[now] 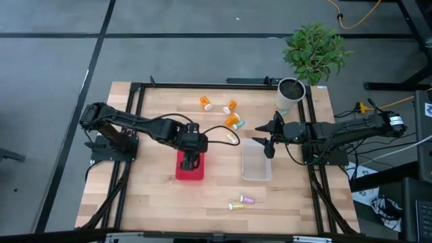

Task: Pick and place medicine bottles into bin by pill shape (circle, oval)
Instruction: Put the large orange pill bottle into the red bin

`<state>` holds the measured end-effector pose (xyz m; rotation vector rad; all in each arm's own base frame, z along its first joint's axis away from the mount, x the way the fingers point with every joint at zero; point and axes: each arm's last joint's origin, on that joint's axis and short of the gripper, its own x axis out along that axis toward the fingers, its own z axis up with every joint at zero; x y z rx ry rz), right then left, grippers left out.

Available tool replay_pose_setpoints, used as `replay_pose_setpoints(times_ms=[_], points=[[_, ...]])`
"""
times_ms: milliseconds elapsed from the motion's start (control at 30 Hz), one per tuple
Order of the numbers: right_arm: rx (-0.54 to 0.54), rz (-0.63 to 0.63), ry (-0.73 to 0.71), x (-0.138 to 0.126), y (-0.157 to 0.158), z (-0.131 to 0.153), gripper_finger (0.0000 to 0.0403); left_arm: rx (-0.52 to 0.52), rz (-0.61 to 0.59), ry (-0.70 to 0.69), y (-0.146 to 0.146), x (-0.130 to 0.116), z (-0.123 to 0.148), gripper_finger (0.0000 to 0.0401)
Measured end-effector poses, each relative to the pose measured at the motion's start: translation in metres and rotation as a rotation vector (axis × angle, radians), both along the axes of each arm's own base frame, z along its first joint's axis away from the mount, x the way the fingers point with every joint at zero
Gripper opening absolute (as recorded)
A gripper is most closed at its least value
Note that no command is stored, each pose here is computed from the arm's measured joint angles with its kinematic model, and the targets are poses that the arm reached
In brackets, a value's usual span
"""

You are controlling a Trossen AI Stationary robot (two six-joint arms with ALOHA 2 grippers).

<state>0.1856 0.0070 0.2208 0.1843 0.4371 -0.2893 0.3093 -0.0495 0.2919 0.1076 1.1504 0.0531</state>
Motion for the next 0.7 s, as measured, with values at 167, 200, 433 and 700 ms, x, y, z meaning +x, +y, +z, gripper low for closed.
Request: replay_pose_setpoints(times_ms=[167,200,433,700], points=[[0.000,0.000,0.000,0.0000,0.0000,0.0000,0.0225,0.002,0.001,0.000,-0.0002,0.0000,-0.0001,0.0210],[0.000,0.000,0.000,0.0000,0.0000,0.0000,0.0225,0.003,0.001,0.000,0.0000,0.0001,-0.0001,0.0212],[0.000,0.000,0.000,0.0000,0.0000,0.0000,0.0225,0.003,0.001,0.000,0.0000,0.0001,-0.0002,0.0212],[0.000,0.000,0.000,0.0000,0.0000,0.0000,0.0225,0.222,0.097,-0.047,0.0069,0.0013,0.0020,0.0211]])
